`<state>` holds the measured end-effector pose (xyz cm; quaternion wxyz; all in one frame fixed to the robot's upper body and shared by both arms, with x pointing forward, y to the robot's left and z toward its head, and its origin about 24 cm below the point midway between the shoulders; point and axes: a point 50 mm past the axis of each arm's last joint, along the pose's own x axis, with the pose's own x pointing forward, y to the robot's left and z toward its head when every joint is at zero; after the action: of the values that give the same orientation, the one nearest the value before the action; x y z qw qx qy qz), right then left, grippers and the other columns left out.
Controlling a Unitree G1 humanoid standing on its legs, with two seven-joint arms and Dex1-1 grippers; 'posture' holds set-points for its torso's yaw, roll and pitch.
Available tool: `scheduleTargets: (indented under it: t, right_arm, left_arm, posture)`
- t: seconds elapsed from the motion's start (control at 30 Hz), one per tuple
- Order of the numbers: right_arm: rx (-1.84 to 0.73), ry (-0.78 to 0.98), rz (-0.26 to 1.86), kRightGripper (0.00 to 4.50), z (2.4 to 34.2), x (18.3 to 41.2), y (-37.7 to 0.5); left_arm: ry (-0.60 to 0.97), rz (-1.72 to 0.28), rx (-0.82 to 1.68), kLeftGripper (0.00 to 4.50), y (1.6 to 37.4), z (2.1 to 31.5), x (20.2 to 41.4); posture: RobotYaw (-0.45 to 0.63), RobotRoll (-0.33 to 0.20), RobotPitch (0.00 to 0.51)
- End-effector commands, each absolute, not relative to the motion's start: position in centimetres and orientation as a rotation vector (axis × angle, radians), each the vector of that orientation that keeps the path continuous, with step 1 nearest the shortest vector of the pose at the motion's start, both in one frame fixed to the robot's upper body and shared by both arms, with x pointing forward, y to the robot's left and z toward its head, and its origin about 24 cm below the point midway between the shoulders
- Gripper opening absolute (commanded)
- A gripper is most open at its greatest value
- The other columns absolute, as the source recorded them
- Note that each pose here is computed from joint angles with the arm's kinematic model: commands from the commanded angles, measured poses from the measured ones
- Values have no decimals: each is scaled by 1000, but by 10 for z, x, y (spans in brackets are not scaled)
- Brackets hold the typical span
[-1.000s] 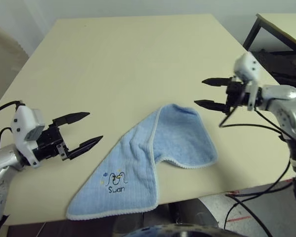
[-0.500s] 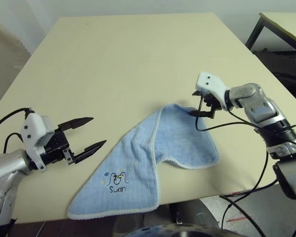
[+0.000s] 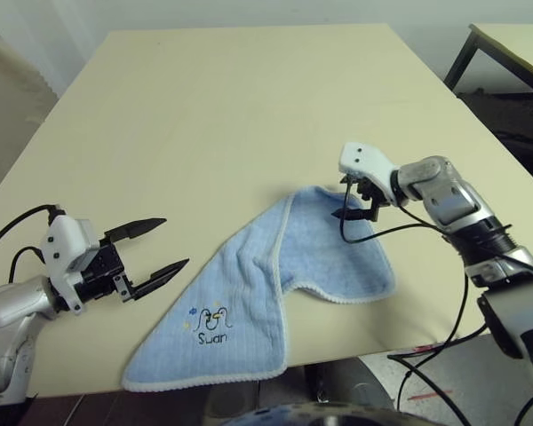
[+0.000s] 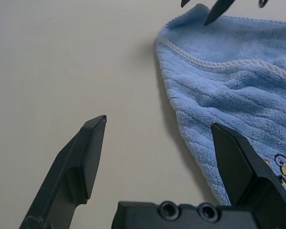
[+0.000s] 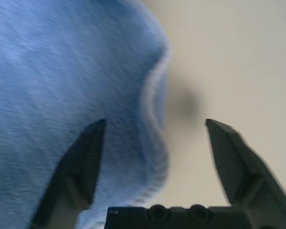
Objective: Fold the towel and set it aside.
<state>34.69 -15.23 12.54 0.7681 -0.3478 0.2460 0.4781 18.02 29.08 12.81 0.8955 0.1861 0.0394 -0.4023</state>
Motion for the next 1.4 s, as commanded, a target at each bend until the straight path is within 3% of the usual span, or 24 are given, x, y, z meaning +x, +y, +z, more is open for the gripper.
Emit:
scheduleTargets:
  t: [0.03,0.3,1.0,1.4]
  right_arm:
    - [-768,548,1017,2948,124,350,-151]
    - [-748,549,1037,30,125,347,-149]
    - [-716,428,1072,30,154,348,-138]
    - [-716,-8,946,30,250,381,-139]
  left_arm:
    - [101,-853,387,4500,289,124,181]
    - [102,-855,392,4500,288,122,180]
    - [107,-855,402,4500,281,125,180]
    - [111,-850,411,4500,282,126,182]
  posture:
    - [0,0,70]
    - [-2,0,70]
    - [5,0,66]
    - [-10,0,62]
